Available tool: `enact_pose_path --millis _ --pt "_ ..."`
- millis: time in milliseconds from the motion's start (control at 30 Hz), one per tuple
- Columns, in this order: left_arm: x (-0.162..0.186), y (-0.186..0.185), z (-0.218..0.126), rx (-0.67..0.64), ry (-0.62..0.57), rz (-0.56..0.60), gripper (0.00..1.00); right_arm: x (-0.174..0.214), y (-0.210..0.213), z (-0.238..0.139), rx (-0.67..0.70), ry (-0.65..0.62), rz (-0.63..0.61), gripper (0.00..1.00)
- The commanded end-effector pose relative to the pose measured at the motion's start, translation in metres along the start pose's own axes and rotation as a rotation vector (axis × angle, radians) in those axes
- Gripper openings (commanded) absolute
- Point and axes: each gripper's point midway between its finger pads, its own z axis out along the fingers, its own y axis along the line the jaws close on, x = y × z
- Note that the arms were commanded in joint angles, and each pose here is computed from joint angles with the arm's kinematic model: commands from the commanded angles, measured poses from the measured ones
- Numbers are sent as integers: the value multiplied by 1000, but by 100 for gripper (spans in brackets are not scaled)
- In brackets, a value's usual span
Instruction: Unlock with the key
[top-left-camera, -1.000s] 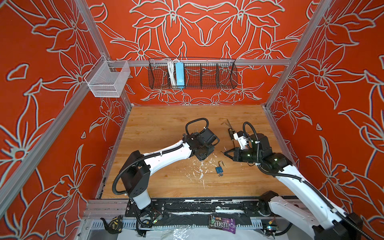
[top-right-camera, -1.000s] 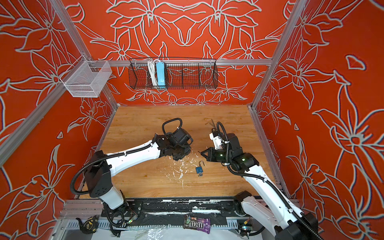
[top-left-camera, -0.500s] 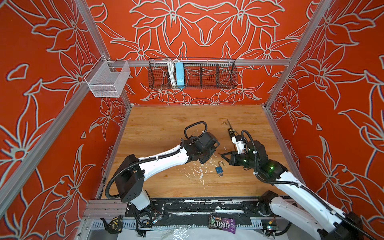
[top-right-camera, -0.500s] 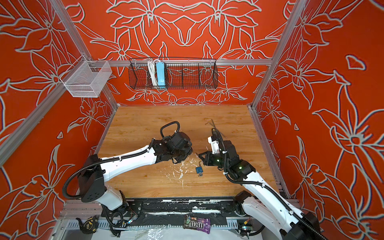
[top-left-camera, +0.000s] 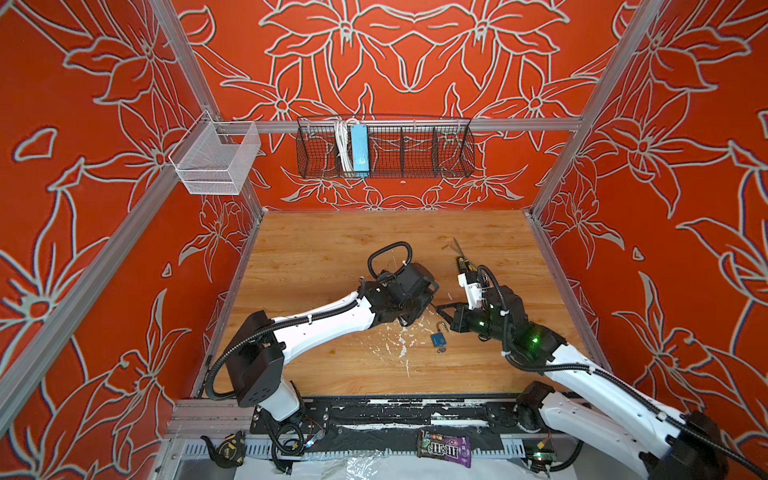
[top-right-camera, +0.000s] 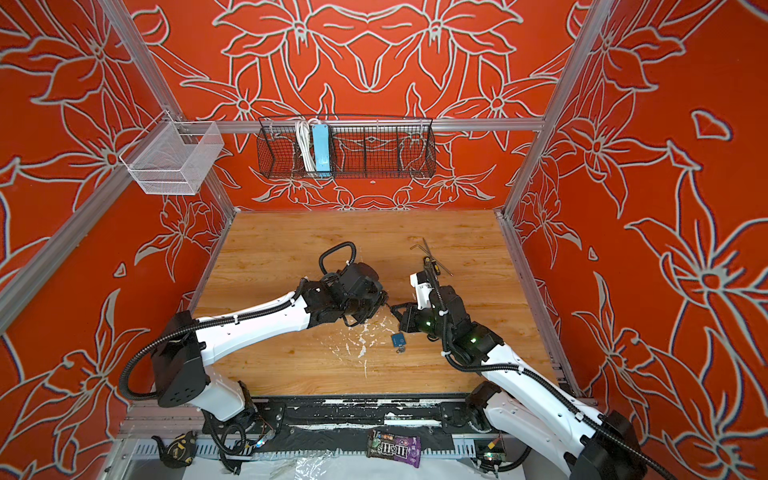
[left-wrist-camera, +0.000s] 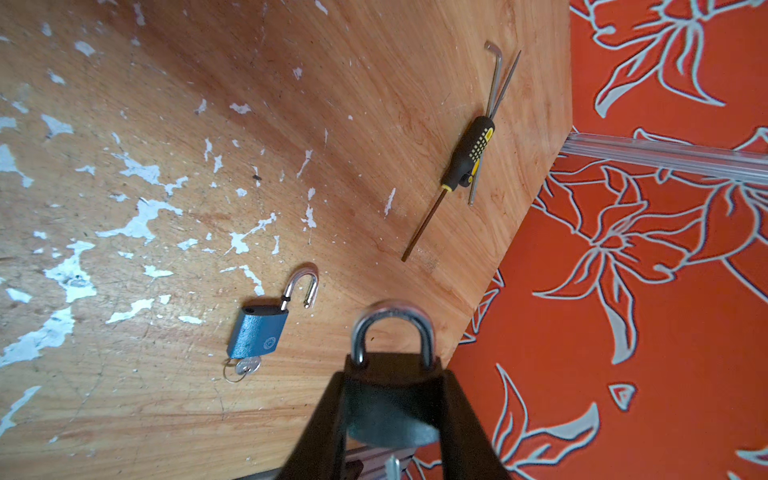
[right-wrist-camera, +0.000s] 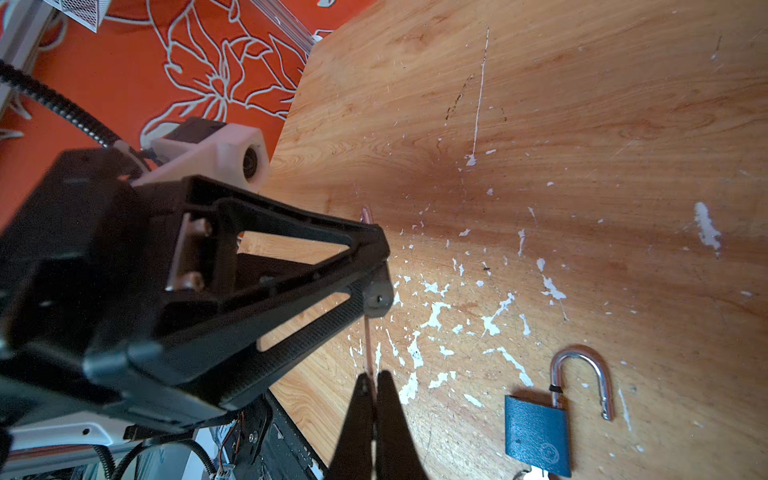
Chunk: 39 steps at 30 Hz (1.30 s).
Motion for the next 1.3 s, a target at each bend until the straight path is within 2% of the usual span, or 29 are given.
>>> enact_pose_path --millis 0,133,433,733,1133,1267 --pt "5 -9 -10 46 14 -17 0 -6 -2 2 18 -44 -2 0" --pt "6 -8 -8 42 21 -16 0 -6 -10 2 62 -47 -12 0" --pt "8 -10 -8 48 36 -18 0 -15 -1 -3 30 -94 -29 0" --pt "15 -19 -9 81 69 -33 0 -12 1 2 30 -84 -38 0" --pt "23 -24 -18 102 114 -41 0 -32 10 1 36 -152 -168 0" --pt "28 -29 -24 125 123 -32 0 -39 22 4 3 -147 -121 0"
